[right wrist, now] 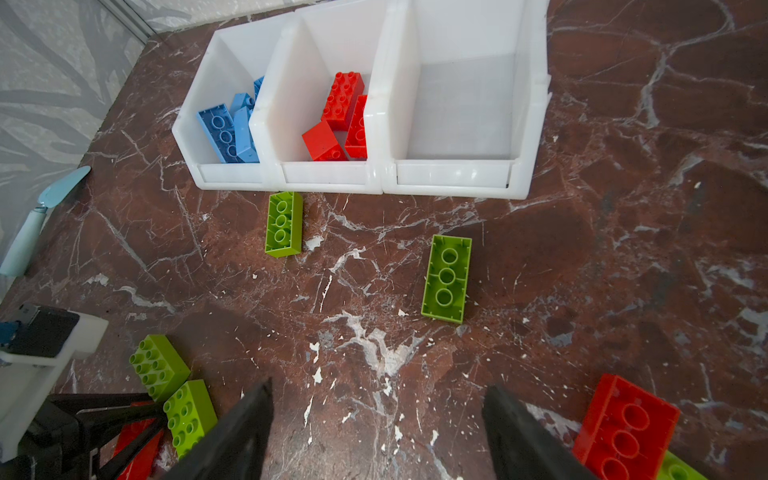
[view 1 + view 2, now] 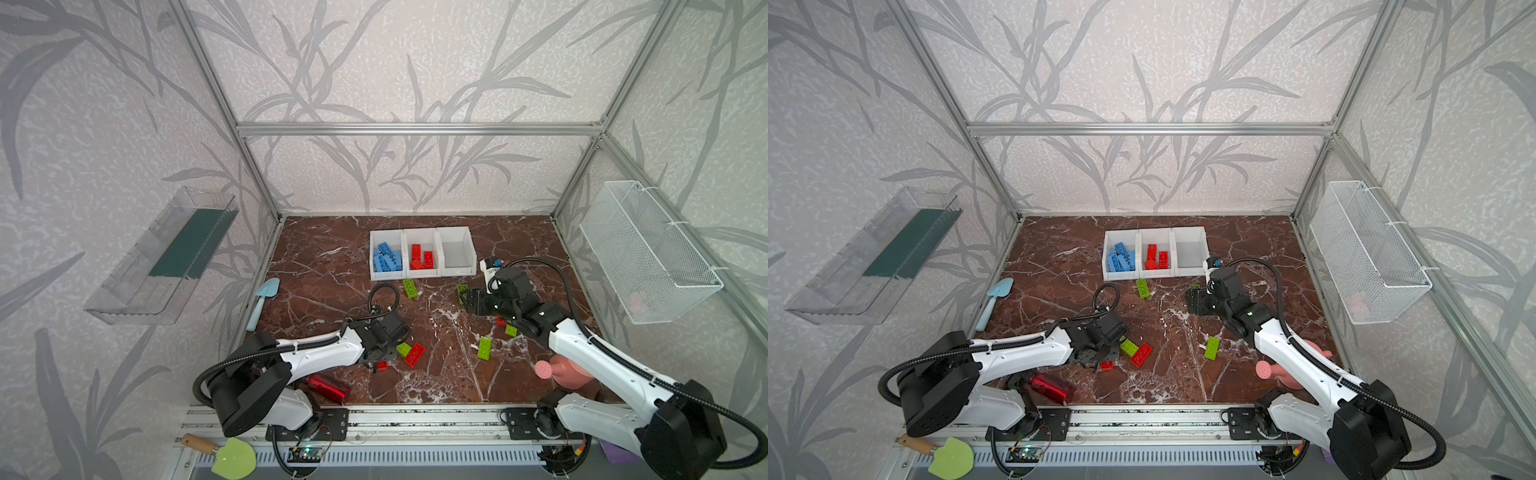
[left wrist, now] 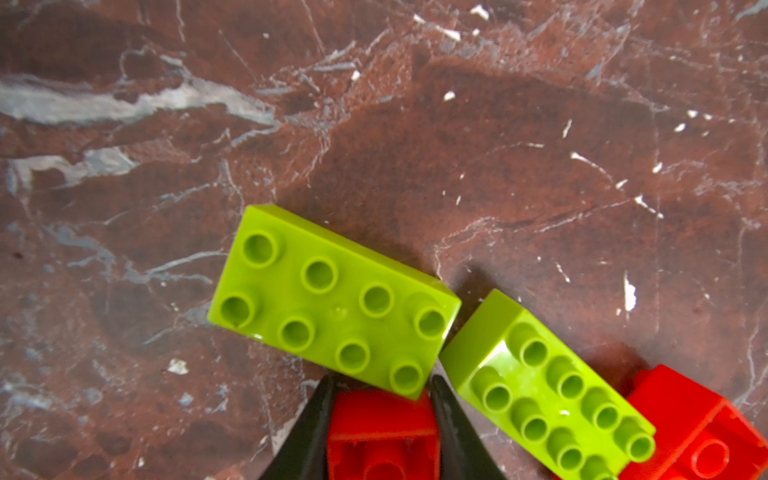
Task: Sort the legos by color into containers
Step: 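Close the left gripper on the red brick and lift it, then carry the red brick into the middle compartment and release it, then withdraw the left arm while the right gripper reaches to a red brick, then close the right gripper on the red brick and lift it, then release the red brick into the middle compartment while the left gripper reaches another, then withdraw the right arm while the left gripper closes on a red brick, then carry the red brick into the middle compartment and release it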
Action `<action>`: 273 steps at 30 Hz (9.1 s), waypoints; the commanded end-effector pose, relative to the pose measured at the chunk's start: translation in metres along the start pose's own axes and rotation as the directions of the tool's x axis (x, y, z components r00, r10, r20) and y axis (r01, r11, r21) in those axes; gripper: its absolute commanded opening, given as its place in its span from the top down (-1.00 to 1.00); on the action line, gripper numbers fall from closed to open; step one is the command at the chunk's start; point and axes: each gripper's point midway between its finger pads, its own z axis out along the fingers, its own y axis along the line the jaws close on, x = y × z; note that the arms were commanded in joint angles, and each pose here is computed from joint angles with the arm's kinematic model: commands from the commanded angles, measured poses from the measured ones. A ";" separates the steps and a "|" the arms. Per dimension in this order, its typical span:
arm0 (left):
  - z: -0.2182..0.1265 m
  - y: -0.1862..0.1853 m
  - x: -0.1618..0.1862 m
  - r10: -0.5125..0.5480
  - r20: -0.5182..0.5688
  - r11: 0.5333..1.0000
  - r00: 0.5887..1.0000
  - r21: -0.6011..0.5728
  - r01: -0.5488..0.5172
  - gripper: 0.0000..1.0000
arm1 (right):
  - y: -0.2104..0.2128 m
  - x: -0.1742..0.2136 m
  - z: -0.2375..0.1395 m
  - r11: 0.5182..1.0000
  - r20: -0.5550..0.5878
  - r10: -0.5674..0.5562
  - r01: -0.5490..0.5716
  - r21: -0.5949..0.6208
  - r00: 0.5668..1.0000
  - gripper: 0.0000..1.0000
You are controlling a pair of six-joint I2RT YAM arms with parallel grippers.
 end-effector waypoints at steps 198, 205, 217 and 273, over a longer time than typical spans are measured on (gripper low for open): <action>-0.019 -0.128 0.028 0.521 0.110 0.817 0.846 0.224 -0.532 -0.23 | -0.040 -0.046 -0.010 0.970 -0.026 0.242 -0.243 -0.029 0.970 -0.38; -0.029 -0.145 0.018 0.500 0.136 0.821 0.855 0.239 -0.518 -0.14 | -0.041 -0.042 -0.005 0.967 -0.036 0.250 -0.252 -0.040 0.967 -0.38; -0.053 -0.133 -0.005 0.517 0.180 0.826 0.837 0.151 -0.543 -0.48 | -0.044 -0.035 -0.008 0.968 -0.031 0.249 -0.250 -0.032 0.968 -0.39; -0.026 -0.167 -0.243 0.283 0.266 0.930 0.921 0.157 -0.331 0.32 | -0.044 0.040 0.005 0.938 0.012 0.332 -0.329 -0.113 0.943 -0.39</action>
